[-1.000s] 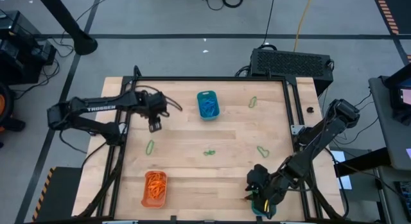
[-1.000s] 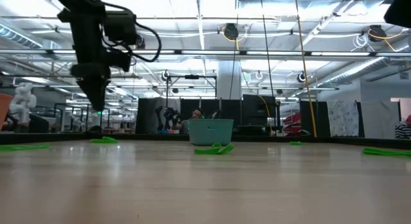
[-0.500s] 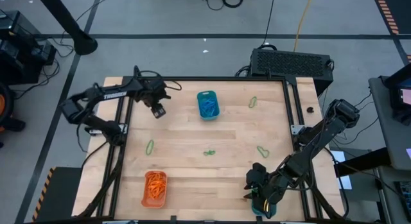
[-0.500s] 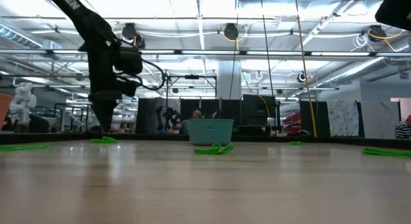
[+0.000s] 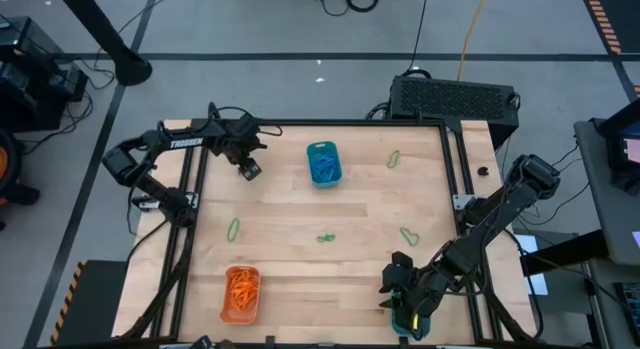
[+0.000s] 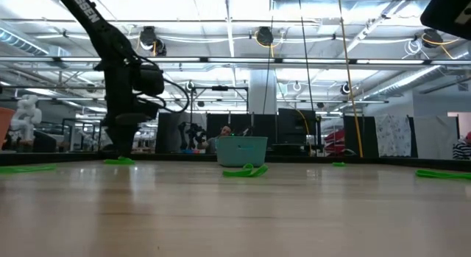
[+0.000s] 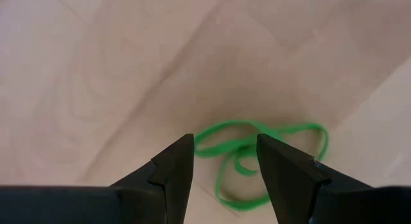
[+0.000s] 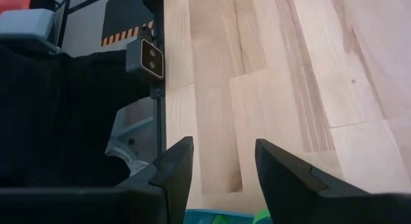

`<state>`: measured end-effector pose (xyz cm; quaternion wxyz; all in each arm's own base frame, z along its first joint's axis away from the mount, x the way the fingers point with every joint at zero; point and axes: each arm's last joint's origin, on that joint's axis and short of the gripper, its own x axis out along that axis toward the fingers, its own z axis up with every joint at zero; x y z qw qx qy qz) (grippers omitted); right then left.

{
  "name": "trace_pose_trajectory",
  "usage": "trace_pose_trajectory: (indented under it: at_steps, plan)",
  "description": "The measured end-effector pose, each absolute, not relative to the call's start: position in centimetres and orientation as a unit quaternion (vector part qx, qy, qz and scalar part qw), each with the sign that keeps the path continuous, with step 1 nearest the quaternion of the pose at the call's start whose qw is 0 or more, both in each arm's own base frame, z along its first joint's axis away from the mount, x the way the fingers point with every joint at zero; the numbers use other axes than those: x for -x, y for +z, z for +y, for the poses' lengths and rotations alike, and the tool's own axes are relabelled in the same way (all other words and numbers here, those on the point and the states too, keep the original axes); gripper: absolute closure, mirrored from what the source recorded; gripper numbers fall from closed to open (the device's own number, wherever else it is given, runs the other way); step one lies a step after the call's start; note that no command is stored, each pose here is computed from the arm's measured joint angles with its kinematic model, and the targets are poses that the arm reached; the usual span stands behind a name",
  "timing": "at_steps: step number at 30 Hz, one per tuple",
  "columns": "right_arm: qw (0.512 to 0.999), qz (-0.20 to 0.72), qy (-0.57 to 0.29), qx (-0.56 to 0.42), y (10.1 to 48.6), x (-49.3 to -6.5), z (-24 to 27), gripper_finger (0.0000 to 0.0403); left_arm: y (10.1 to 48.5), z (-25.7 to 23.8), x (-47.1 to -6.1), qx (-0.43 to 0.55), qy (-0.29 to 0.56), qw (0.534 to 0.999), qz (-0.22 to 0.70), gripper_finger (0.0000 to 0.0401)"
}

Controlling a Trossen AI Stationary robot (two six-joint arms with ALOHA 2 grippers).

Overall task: Sort rubber bands into baskets
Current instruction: Put the green rubber band into the bottom bin

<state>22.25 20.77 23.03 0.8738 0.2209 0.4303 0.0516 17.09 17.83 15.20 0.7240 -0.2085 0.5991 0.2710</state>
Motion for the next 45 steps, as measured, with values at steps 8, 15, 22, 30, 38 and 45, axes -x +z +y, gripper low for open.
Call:
trace_pose_trajectory:
  at_steps: [8,15,22,30,38,45]
  plan:
    - [0.872,0.43,0.048,-0.227,23.0,-22.3,20.7,0.0243,15.2,18.3,-16.6,0.224,0.273,0.724,0.593,0.0244]
    - [0.869,0.43,0.044,-0.24,23.1,-22.3,20.8,0.0243,15.1,18.4,-16.6,0.225,0.273,0.723,0.593,0.026]
    - [0.865,0.428,0.039,-0.259,23.1,-22.3,20.9,0.0243,13.2,18.8,-17.0,0.235,0.265,0.7,0.62,0.026]
    - [0.863,0.425,0.04,-0.269,23.2,-22.4,21.0,0.0243,13.9,19.0,-17.2,0.231,0.263,0.709,0.612,0.0357]
    - [0.863,0.425,0.04,-0.269,23.2,-22.4,21.0,0.0243,16.9,17.3,-17.8,0.209,0.244,0.752,0.575,0.0397]
    - [0.864,0.425,0.038,-0.268,23.2,-22.4,20.9,0.0243,20.6,14.3,-18.3,0.173,0.217,0.808,0.52,0.0399]
